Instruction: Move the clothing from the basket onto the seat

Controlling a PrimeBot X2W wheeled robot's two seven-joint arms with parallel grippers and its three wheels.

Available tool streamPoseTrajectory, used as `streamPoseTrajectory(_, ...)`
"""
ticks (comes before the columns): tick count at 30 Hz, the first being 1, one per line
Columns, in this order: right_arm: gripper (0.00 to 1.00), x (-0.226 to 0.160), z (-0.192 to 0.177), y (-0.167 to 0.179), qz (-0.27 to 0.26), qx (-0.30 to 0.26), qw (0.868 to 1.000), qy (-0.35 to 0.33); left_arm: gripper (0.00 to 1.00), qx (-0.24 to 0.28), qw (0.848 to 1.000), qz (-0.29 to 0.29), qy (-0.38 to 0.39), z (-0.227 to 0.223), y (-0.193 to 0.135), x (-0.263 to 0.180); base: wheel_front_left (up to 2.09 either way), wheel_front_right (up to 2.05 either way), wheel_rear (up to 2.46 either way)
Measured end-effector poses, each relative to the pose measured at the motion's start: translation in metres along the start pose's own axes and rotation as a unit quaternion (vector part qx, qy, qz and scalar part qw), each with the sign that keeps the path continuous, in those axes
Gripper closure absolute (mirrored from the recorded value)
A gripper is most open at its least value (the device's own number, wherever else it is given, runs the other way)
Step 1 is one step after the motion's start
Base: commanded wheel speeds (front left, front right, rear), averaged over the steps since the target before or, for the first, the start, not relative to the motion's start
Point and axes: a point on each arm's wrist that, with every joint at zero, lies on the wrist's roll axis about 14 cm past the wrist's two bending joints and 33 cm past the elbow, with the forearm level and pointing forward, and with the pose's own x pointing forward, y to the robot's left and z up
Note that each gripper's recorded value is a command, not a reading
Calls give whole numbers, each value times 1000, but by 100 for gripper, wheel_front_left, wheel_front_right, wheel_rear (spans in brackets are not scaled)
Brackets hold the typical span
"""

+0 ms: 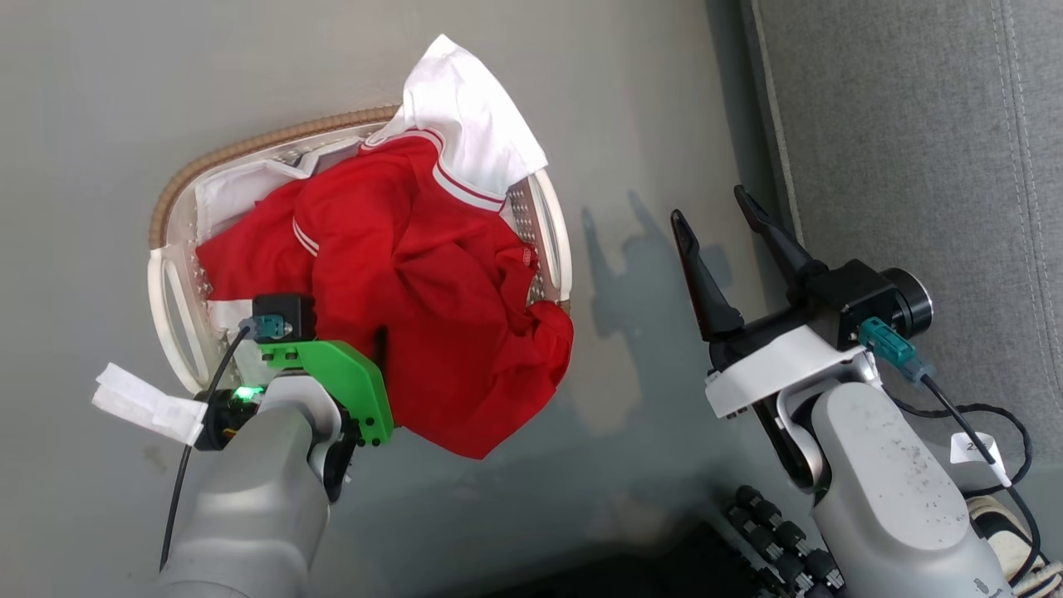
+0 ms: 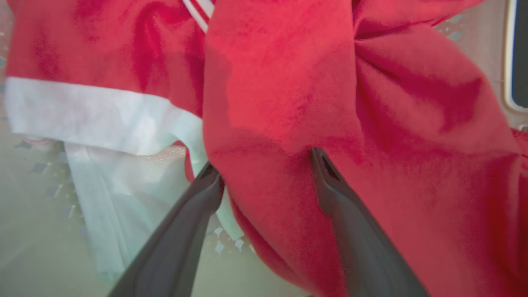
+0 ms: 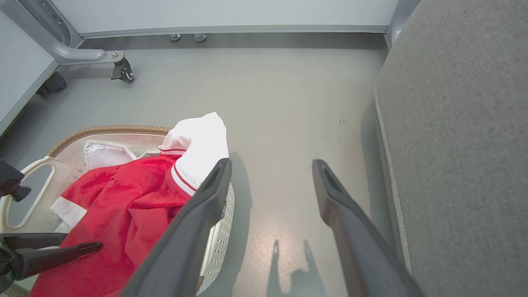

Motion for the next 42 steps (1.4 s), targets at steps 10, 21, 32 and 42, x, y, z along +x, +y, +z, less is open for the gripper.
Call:
streamPoseTrajectory(10,0,8,-11,-1,0,7,1000,8,0,5,1000,-16,-3,5,-6,18,0,0,0)
streamPoseTrajectory(21,0,8,-22,-6,-9,12,1000,21,100,10,999,-40,-15,11,-19,31,0,0,0)
streamPoseTrajectory(32,0,-3,0,-6,-15,12,1000,2,100,-3,998,-41,-50,15,-28,6,0,0,0)
streamPoseTrajectory(42,0,-33,28,8,-9,12,1000,-23,100,2,992,-59,-113,25,-52,-46,0,0,0)
